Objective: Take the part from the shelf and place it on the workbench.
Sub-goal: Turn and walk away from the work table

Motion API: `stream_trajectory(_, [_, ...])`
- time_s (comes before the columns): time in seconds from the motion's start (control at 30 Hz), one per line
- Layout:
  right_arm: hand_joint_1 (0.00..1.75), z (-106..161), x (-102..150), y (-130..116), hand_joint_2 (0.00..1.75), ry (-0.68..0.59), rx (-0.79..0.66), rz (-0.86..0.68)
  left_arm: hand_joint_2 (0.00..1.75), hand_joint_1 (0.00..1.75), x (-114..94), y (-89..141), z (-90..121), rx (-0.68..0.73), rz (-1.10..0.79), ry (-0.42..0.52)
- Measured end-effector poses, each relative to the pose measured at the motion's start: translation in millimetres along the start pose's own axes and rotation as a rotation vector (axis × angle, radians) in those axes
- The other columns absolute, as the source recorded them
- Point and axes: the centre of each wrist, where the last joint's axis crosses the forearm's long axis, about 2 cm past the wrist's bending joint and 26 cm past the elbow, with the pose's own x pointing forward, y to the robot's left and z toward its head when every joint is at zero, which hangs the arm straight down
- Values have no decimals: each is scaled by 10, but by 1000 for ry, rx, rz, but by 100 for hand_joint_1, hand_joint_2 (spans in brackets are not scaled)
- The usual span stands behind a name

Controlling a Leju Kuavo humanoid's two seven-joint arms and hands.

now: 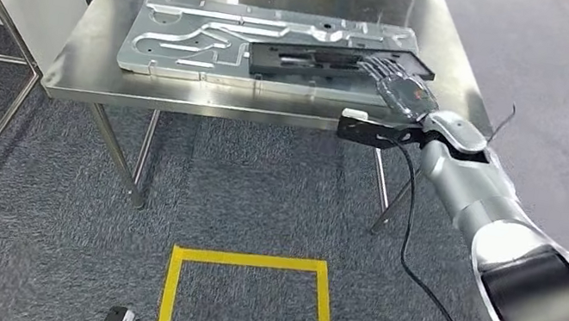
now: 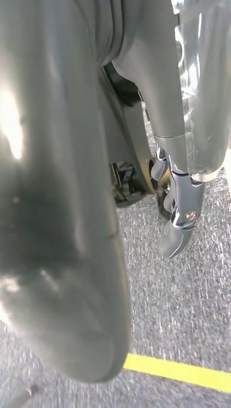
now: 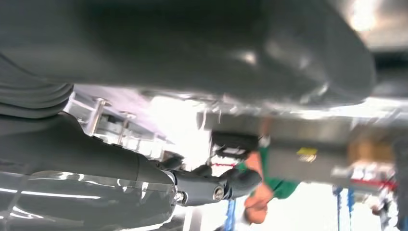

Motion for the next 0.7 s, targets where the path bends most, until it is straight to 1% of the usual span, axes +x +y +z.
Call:
stream_trajectory(0.1, [0, 211, -383, -19, 0, 72, -76, -82, 0, 0, -69, 19, 26, 15, 28, -5])
stream_trajectory(0.17, [0, 457, -695, 65, 0, 141, -140, -156, 0, 0, -114, 33, 44, 27, 46, -6])
stream_trajectory(0.2, [0, 632, -869, 159, 0, 188, -176, -203, 0, 0, -133, 37, 52, 32, 54, -6])
stream_trajectory(0.23, [0, 854, -1044, 306, 0, 244, -212, -254, 0, 0, -153, 39, 60, 37, 59, -4])
stream_trajectory(0.3, [0, 1410, -1334, 730, 0, 377, -269, -367, 0, 0, -203, 45, 80, 45, 69, 3])
stream_trajectory(0.33, [0, 1728, -1424, 987, 0, 454, -288, -430, 0, 0, -227, 48, 90, 50, 74, 8])
stream_trajectory(0.4, [0, 2357, -1462, 1512, 0, 627, -294, -569, 0, 0, -256, 52, 102, 56, 81, 14])
stream_trajectory(0.43, [0, 2663, -1407, 1782, 0, 728, -281, -651, 0, 0, -261, 51, 104, 56, 81, 17])
stream_trajectory(0.47, [0, 2944, -1300, 2050, 44, 834, -257, -739, 0, 0, -263, 48, 104, 54, 78, 22])
stream_trajectory(0.5, [0, 3204, -1138, 2318, 87, 951, -213, -835, 0, 0, -265, 45, 105, 51, 72, 30])
stream_trajectory(0.53, [0, 3434, -930, 2575, 131, 1075, -149, -934, 0, 0, -270, 40, 106, 47, 63, 40])
stream_trajectory(0.57, [0, 3628, -659, 2829, 175, 1204, -62, -1040, 0, 0, -271, 34, 106, 41, 52, 50])
stream_trajectory(0.63, [0, 3913, -5, 3267, 175, 1440, 155, -1244, 0, 0, -253, 21, 98, 28, 21, 67])
stream_trajectory(0.67, [0, 3996, 356, 3439, 175, 1525, 254, -1334, 0, 0, -237, 11, 90, 20, 4, 72])
stream_trajectory(0.7, [0, 4046, 690, 3565, 175, 1581, 331, -1409, 0, 0, -222, 3, 83, 15, -12, 76])
